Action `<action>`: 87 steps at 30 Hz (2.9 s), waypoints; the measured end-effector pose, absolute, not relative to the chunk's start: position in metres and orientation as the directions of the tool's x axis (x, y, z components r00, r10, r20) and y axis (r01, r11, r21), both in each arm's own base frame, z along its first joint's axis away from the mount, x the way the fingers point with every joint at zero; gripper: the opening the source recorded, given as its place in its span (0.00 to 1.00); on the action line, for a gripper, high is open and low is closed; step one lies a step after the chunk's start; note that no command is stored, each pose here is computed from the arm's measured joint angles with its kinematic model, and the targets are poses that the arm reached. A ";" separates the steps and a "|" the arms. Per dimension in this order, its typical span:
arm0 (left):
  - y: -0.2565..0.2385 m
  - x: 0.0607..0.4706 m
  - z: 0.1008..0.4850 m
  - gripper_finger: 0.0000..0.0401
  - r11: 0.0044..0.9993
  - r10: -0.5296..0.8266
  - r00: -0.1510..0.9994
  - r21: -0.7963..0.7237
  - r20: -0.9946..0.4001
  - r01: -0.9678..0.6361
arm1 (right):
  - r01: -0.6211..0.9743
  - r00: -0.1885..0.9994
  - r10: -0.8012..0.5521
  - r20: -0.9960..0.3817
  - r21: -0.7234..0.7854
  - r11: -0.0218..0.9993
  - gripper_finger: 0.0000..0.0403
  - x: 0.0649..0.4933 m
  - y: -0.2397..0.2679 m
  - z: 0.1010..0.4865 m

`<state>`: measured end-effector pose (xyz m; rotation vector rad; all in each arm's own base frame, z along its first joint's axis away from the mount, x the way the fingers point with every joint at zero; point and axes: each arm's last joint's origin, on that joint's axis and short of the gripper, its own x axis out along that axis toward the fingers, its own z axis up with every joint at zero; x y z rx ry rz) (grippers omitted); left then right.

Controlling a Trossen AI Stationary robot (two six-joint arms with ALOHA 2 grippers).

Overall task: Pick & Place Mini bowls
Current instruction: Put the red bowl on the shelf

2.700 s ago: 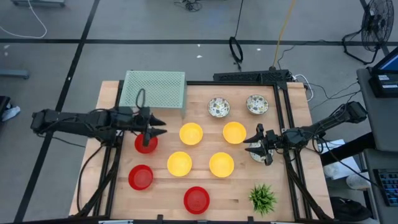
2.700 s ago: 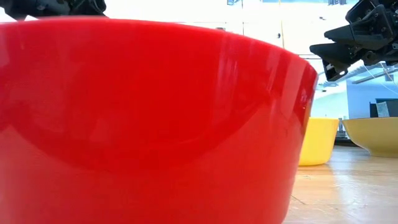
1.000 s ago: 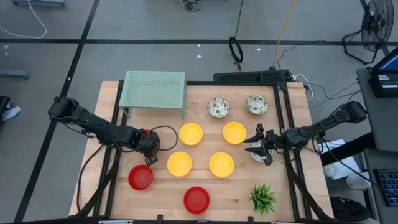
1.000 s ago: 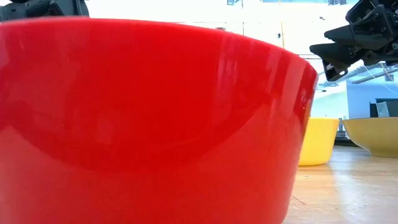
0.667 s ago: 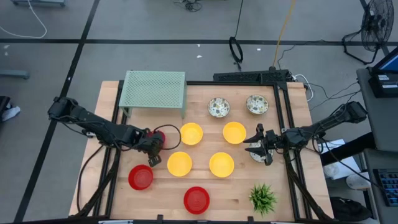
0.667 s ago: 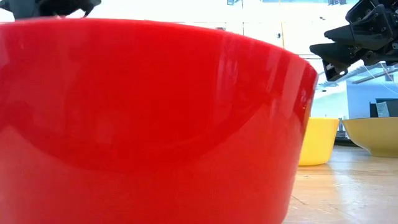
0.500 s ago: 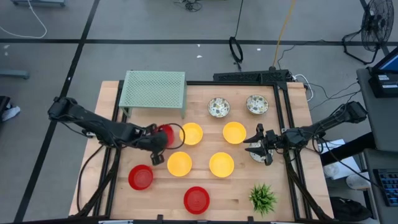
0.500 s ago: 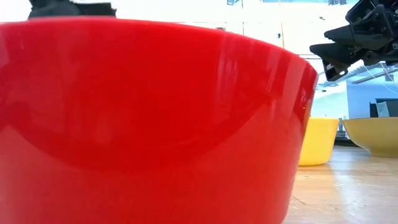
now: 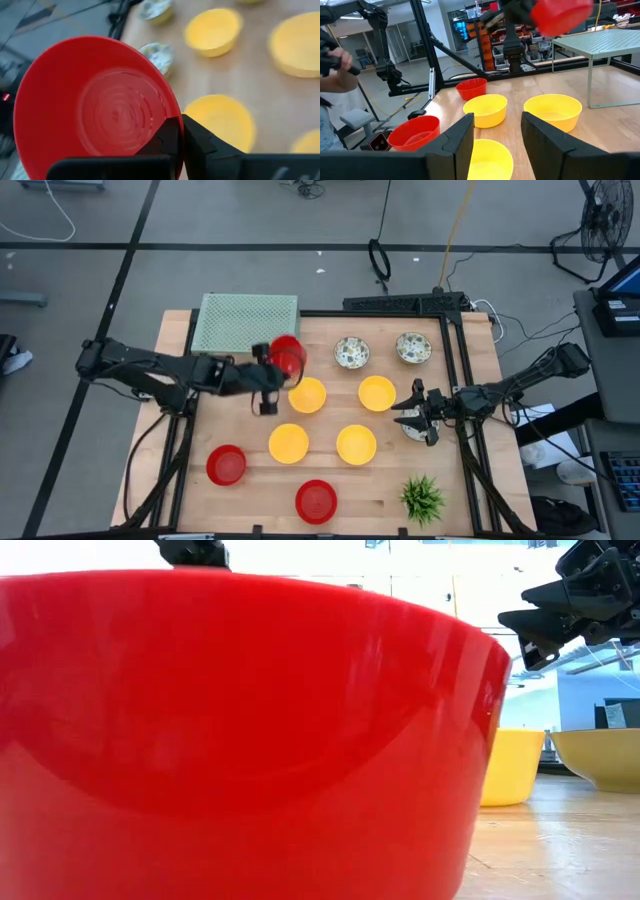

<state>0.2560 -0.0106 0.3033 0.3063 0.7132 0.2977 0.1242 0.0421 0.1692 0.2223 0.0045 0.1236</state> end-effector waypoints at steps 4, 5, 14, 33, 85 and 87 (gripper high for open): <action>0.022 0.249 0.306 0.03 0.886 0.454 0.610 0.399 -0.649 -0.235 | -0.122 0.992 0.123 0.009 0.251 0.960 0.37 0.124 0.042 0.169; 0.030 0.246 0.307 0.02 0.878 0.475 0.578 0.405 -0.664 -0.256 | -0.121 0.992 0.123 0.010 0.275 0.954 0.37 0.124 0.042 0.169; 0.111 0.210 0.301 0.02 0.770 0.600 0.283 0.444 -0.748 -0.457 | -0.119 0.992 0.123 0.010 0.325 0.938 0.37 0.124 0.042 0.169; 0.198 0.119 0.295 0.01 0.618 0.521 0.047 0.339 -0.852 -0.710 | -0.120 0.992 0.123 0.010 0.325 0.938 0.37 0.124 0.042 0.169; 0.202 0.113 0.294 0.08 0.581 0.476 0.126 0.204 -0.870 -0.788 | -0.189 0.954 0.106 0.281 0.285 0.940 0.37 0.120 0.040 0.196; 0.200 0.115 0.294 0.09 0.585 0.474 0.132 0.199 -0.870 -0.786 | -0.188 0.954 0.105 0.281 0.285 0.940 0.37 0.120 0.040 0.196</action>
